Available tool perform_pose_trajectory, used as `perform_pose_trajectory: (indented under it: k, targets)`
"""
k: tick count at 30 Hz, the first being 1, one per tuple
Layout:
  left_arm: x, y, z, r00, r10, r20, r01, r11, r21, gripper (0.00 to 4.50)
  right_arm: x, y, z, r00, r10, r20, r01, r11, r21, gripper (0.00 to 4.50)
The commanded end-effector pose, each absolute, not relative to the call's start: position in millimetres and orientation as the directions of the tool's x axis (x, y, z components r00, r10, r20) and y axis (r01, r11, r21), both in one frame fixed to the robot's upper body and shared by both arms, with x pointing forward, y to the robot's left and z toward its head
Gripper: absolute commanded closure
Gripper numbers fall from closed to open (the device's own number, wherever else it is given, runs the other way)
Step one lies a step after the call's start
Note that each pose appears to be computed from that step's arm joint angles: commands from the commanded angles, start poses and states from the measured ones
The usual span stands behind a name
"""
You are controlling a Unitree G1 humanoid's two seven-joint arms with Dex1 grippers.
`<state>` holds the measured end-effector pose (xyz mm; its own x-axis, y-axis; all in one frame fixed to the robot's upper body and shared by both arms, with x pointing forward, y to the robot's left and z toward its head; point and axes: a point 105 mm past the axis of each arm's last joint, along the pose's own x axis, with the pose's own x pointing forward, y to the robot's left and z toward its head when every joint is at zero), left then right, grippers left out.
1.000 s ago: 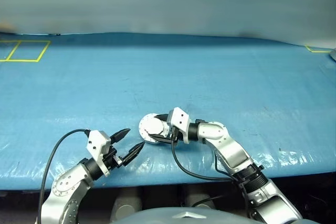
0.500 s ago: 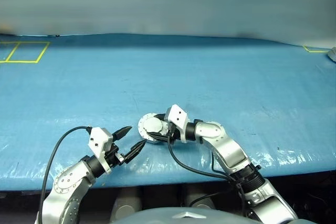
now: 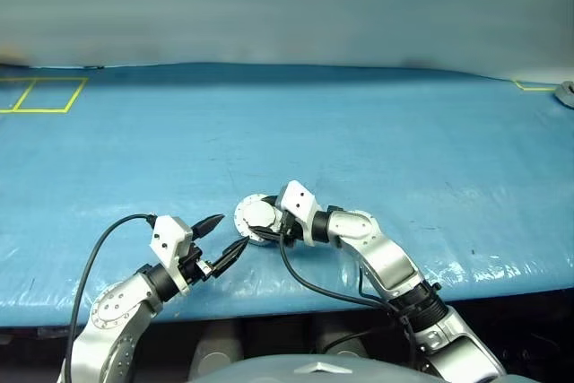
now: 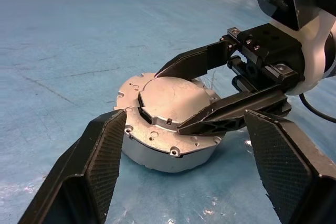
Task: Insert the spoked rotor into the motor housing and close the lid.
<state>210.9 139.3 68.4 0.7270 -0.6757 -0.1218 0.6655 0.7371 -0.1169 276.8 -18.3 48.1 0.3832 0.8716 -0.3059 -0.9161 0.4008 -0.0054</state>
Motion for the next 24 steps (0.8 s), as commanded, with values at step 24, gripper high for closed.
perform_pose_trajectory:
  k: [24]
  targets:
    - [215, 135, 79, 0.708, -0.702, -0.075, 0.696, 0.712, -0.097, 0.67, 287, -44, 13, 0.443, 0.773, -0.454, -0.799, 0.570, 0.191, 1.47]
